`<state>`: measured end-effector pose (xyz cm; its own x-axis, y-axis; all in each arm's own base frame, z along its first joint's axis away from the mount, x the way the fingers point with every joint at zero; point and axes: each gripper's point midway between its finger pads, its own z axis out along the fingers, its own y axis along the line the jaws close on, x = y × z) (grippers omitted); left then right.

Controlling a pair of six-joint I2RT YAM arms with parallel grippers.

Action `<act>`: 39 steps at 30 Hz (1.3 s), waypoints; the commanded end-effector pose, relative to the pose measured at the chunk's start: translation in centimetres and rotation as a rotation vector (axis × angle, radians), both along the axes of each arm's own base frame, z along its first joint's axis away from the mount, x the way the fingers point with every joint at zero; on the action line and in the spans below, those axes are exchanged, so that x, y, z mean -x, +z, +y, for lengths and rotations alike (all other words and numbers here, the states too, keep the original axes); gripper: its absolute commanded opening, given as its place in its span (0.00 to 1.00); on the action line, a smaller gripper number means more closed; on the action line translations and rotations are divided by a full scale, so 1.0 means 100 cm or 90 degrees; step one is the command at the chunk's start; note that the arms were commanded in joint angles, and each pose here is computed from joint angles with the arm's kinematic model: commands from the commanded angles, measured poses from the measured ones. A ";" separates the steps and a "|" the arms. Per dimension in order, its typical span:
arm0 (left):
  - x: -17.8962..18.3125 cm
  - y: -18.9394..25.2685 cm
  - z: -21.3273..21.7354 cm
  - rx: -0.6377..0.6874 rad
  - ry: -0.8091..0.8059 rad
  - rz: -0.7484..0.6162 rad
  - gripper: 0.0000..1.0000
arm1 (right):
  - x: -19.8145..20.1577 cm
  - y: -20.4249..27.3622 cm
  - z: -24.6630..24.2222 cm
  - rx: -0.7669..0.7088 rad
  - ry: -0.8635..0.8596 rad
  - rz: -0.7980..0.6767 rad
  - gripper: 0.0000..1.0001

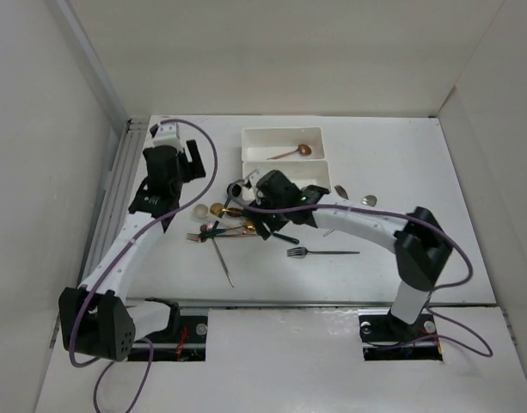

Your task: Sort the eating utensils into containers

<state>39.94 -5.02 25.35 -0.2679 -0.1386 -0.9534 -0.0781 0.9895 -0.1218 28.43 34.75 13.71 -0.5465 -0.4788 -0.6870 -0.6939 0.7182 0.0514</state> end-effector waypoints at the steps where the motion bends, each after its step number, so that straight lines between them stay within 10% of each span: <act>1: 0.034 -0.028 0.019 0.048 0.062 0.048 0.73 | 0.018 -0.037 -0.018 0.110 0.055 0.063 0.74; 15: 0.063 -0.007 0.048 0.095 0.112 -0.007 0.73 | 0.010 -0.108 -0.029 0.237 0.103 0.088 0.69; 27: 0.059 -0.004 0.052 0.099 0.117 -0.020 0.73 | 0.020 -0.131 -0.029 0.288 0.127 0.104 0.01; 39: 0.056 -0.007 0.052 0.103 0.110 -0.019 0.72 | 0.008 -0.027 0.013 0.175 0.080 -0.052 0.00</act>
